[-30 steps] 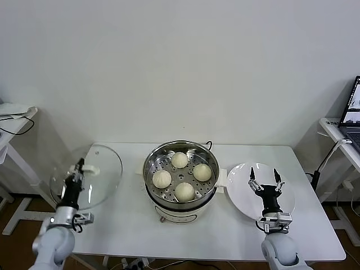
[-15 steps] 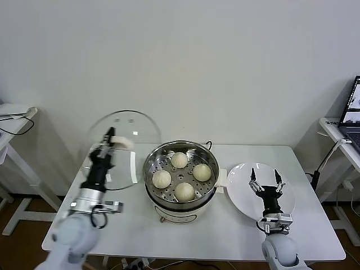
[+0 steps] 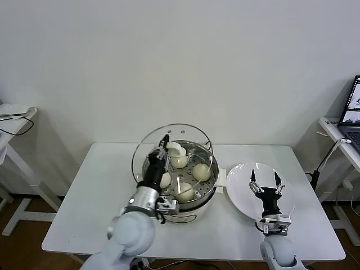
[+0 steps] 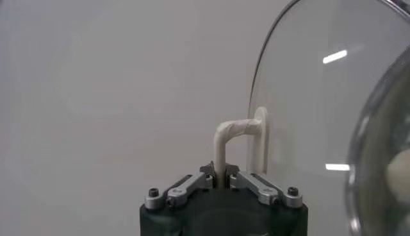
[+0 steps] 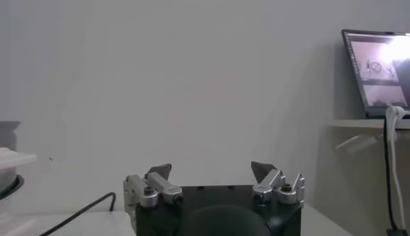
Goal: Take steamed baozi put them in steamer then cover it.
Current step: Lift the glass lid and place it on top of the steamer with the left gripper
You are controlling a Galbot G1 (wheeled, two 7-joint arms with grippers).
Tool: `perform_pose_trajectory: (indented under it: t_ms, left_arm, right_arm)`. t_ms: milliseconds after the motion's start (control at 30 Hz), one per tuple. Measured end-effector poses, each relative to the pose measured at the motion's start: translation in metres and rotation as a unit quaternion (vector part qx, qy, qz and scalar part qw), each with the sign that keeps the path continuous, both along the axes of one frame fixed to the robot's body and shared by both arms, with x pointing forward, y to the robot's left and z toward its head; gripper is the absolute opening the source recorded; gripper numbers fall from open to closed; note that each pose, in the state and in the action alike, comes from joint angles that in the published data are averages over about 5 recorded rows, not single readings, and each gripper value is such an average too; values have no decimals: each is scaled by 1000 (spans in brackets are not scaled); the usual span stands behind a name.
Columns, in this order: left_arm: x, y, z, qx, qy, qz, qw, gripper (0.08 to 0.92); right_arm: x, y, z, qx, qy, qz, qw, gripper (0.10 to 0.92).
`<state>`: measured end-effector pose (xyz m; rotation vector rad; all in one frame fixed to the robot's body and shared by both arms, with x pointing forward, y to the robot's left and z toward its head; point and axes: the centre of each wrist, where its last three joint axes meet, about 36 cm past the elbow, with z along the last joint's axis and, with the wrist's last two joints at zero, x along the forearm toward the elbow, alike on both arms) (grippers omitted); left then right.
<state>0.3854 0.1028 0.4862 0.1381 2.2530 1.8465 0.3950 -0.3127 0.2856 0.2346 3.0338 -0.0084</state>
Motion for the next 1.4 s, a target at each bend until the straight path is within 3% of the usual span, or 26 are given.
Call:
perform_pose_trajectory:
  t_ms: [233, 467, 1400]
  left_arm:
    - [10, -22, -11, 29, 30, 13, 999, 196]
    - [13, -39, -19, 45, 47, 20, 998, 196]
    - [29, -61, -45, 86, 64, 51, 993, 196]
  right_arm:
    - [2, 5, -4, 3, 2, 0, 1000, 823]
    - [4, 8, -6, 6, 3, -2, 1000, 823]
    - [5, 9, -9, 7, 4, -4, 1000, 823]
